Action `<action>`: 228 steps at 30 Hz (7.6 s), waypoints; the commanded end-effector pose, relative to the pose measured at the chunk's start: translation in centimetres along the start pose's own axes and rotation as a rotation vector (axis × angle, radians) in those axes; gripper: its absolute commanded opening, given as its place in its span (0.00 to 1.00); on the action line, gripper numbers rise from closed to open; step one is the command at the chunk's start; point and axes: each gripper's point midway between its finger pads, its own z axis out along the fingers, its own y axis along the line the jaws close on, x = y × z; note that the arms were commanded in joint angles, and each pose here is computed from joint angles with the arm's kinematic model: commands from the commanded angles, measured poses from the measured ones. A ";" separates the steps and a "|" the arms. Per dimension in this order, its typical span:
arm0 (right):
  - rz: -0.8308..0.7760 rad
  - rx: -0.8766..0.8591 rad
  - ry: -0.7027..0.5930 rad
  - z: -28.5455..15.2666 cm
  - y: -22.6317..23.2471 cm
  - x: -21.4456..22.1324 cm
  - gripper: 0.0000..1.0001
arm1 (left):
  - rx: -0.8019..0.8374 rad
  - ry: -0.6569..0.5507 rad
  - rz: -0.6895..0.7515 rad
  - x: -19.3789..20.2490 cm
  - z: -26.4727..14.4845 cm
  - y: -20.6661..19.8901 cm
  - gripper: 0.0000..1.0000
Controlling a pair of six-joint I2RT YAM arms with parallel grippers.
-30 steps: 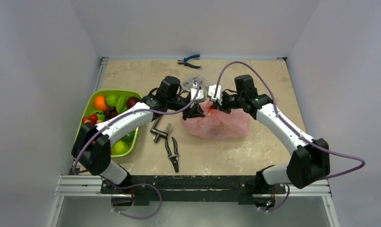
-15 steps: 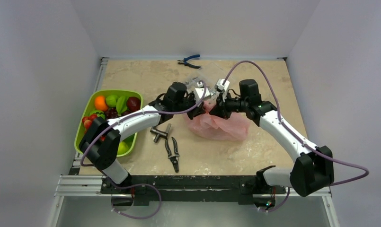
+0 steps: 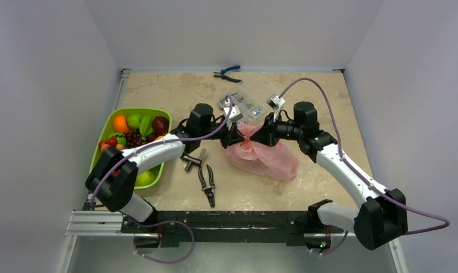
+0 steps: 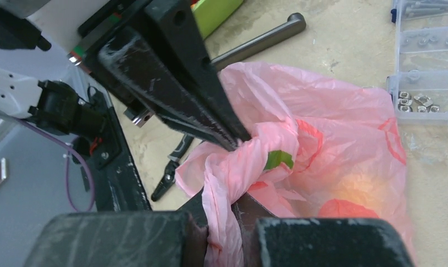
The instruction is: Place the fake fruits into the plastic bag and tie a complex knot
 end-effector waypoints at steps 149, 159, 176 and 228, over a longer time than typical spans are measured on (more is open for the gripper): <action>0.148 -0.267 -0.045 1.7 2.6 -1.1 0.38 | 0.379 -0.018 -0.331 -0.4 0.1 -6.2 0.00; 0.118 -0.207 0.002 2.2 1.2 1.4 0.62 | 0.405 -0.060 -0.301 -2.1 0.3 -6.8 0.00; 0.029 -0.272 -0.166 5.0 1.8 -2.2 0.79 | 0.409 -0.174 -0.481 -6.0 1.3 -5.8 0.00; 0.129 -0.250 -0.040 0.3 0.6 -1.3 0.33 | 0.435 -0.081 -0.346 -2.5 1.1 -5.9 0.00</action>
